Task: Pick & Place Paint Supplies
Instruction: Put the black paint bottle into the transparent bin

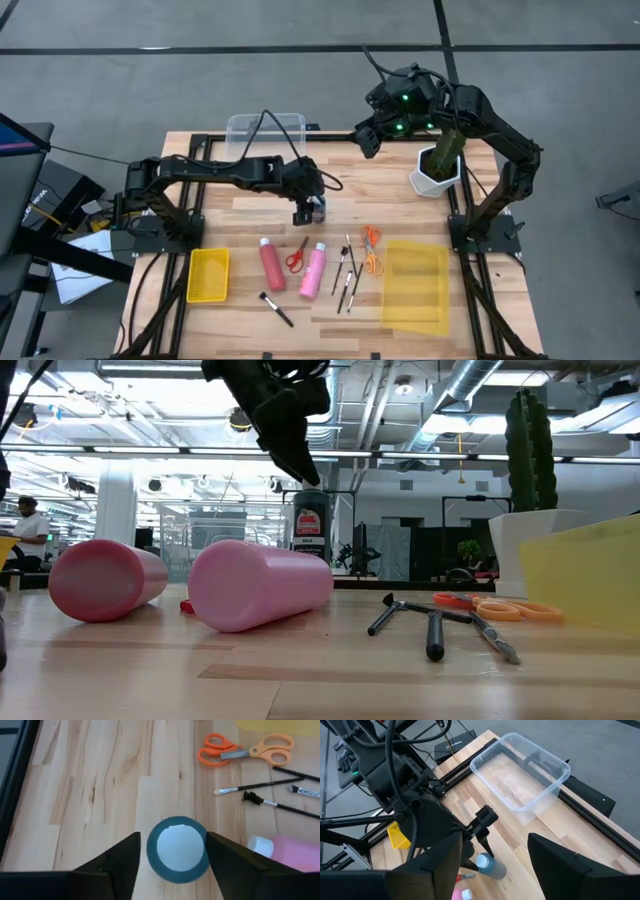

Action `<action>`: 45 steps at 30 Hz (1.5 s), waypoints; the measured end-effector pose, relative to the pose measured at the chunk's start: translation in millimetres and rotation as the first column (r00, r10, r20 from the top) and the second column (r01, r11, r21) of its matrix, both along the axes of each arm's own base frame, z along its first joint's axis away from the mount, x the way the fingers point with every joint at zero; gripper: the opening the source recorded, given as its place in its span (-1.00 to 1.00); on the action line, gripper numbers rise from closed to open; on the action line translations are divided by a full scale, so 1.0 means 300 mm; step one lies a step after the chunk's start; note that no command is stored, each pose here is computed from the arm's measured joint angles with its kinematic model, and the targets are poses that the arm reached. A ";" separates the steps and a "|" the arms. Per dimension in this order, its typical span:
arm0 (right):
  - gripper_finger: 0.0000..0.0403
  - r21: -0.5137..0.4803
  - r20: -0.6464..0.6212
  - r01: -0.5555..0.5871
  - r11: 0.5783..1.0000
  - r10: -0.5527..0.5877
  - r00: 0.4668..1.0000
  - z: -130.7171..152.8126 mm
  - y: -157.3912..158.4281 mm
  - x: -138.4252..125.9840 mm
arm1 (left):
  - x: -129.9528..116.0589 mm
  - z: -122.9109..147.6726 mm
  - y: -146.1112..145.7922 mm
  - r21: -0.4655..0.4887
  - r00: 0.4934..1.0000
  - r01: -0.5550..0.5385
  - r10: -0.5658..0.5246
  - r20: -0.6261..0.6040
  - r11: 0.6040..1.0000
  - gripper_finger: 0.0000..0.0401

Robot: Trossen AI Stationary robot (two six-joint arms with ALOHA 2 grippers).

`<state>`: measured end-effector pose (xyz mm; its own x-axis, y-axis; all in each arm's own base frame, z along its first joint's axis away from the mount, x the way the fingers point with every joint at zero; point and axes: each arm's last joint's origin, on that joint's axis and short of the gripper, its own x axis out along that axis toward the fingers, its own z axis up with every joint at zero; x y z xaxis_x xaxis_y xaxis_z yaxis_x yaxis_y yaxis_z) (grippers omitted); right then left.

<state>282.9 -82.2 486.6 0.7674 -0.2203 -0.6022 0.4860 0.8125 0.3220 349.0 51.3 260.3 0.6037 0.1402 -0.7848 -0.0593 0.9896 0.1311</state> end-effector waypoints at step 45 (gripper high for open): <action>0.11 -0.021 0.022 0.044 0.999 -0.043 0.999 0.007 -0.052 -0.011 | -0.423 0.363 0.338 -0.134 0.690 -0.627 0.627 0.361 0.767 -0.46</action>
